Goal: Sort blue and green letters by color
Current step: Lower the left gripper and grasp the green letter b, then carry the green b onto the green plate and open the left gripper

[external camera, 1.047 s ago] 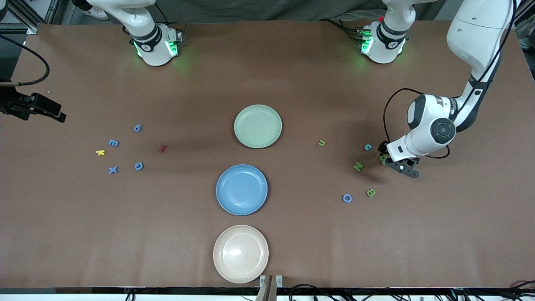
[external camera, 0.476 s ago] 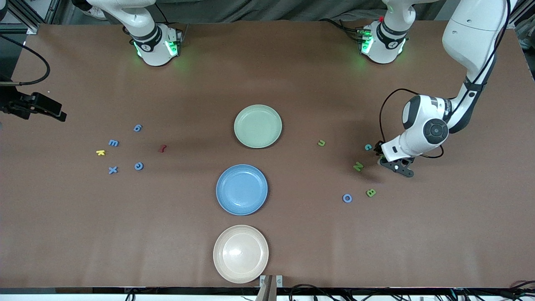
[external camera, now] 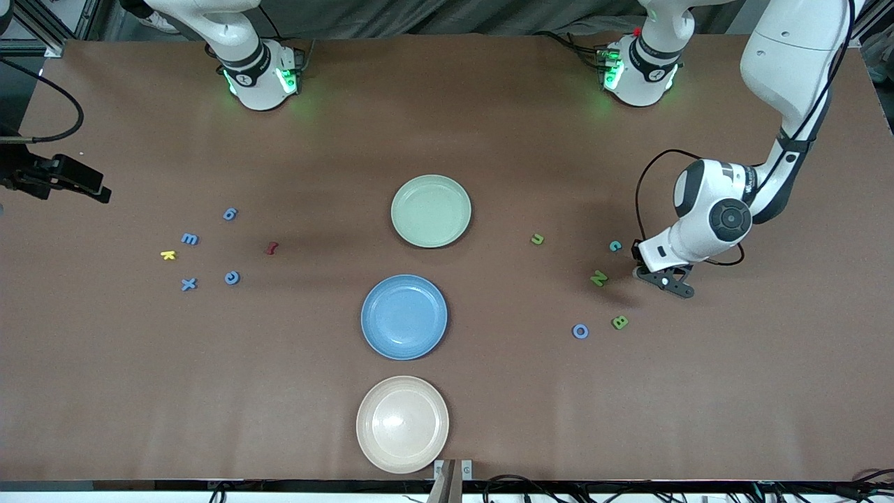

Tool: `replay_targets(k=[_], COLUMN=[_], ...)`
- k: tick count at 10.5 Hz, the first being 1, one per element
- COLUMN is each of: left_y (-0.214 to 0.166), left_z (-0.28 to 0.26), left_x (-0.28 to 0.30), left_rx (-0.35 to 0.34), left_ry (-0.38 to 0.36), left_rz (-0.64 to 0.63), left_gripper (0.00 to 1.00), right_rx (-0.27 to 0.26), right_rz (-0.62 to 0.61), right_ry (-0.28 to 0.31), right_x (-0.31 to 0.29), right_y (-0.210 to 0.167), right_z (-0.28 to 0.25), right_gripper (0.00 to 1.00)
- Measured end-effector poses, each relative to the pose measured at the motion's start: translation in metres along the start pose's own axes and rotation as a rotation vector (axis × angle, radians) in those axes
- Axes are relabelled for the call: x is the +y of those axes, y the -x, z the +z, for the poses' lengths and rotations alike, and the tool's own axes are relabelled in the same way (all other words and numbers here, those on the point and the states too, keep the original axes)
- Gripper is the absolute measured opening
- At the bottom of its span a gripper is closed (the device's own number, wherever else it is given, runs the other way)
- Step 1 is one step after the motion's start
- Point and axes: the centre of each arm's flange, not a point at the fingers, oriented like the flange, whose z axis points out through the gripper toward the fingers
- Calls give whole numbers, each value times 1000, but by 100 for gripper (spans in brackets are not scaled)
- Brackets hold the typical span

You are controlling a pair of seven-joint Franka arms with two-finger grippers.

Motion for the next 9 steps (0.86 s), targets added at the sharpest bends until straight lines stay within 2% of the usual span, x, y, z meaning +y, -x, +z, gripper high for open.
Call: replay_targets(k=[4, 6, 9], left_y=[-13, -29, -57], left_z=[-11, -43, -92], left_x=[16, 24, 82], left_rx=[12, 0, 16], left_ry=[-7, -17, -20], left_rz=[-22, -26, -45], left_gripper=[27, 27, 27], right_rx=[0, 0, 0], right_rz=[0, 0, 1], right_ry=[0, 0, 0], right_x=[0, 0, 0], right_y=[0, 0, 0], right_z=[0, 0, 0], right_gripper=[100, 100, 100])
